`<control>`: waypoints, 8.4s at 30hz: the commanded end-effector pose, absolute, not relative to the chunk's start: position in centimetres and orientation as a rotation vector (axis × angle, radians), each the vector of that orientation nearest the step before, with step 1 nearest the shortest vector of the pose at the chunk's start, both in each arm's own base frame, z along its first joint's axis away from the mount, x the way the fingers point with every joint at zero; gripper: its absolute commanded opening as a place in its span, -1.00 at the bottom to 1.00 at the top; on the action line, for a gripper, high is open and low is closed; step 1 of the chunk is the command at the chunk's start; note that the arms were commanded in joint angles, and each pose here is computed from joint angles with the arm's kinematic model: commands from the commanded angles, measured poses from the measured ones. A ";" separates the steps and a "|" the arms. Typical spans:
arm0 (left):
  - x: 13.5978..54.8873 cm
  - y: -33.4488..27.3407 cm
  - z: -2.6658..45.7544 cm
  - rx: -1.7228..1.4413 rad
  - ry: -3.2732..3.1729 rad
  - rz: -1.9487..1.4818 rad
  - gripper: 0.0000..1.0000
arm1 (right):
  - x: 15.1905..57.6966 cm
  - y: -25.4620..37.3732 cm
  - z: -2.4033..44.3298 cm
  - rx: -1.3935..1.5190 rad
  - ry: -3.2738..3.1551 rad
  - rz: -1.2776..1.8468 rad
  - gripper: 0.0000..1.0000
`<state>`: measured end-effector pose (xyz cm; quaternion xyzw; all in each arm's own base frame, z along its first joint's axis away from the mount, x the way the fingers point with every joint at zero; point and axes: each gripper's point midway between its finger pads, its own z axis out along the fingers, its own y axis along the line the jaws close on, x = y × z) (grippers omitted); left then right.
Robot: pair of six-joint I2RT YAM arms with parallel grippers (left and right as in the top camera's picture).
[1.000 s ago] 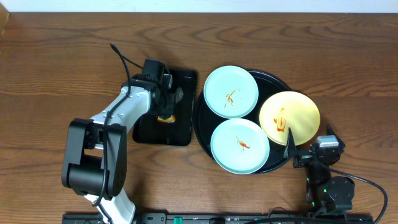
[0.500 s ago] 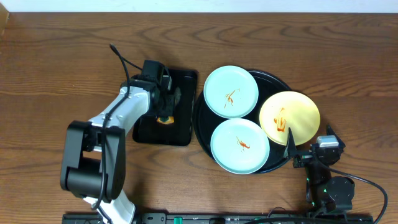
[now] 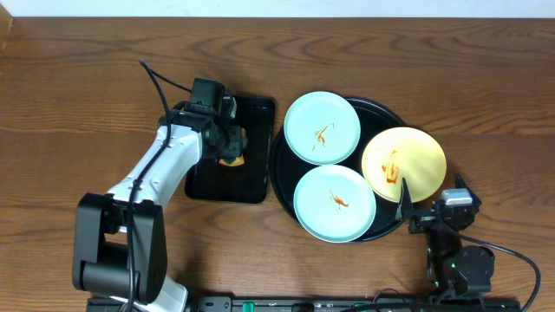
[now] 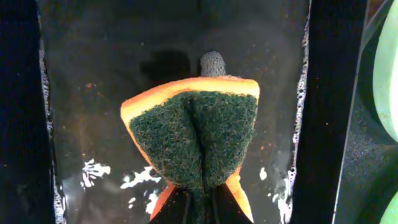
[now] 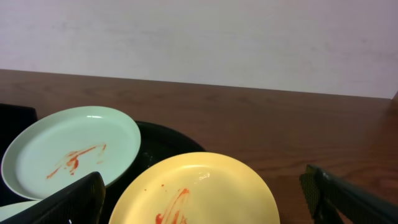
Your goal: Clean dirty plates on tray and stack at the side
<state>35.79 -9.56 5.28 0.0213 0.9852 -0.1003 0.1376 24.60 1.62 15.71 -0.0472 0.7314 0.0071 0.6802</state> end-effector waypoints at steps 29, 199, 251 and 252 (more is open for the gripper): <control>35.5 -9.7 5.2 0.054 2.858 -0.303 -0.85 | 24.6 1.9 15.7 -0.124 1.640 0.019 0.99; 31.3 -21.5 14.1 0.424 2.606 -0.529 -0.85 | 19.9 10.5 1.5 0.293 2.951 0.644 -0.30; 21.8 -35.0 2.6 0.488 2.942 -0.771 -0.85 | 20.8 10.2 1.3 0.426 2.909 0.625 -0.97; 22.0 -34.8 2.5 0.478 2.946 -0.767 -0.85 | 20.8 10.2 1.3 0.427 2.910 0.625 -0.97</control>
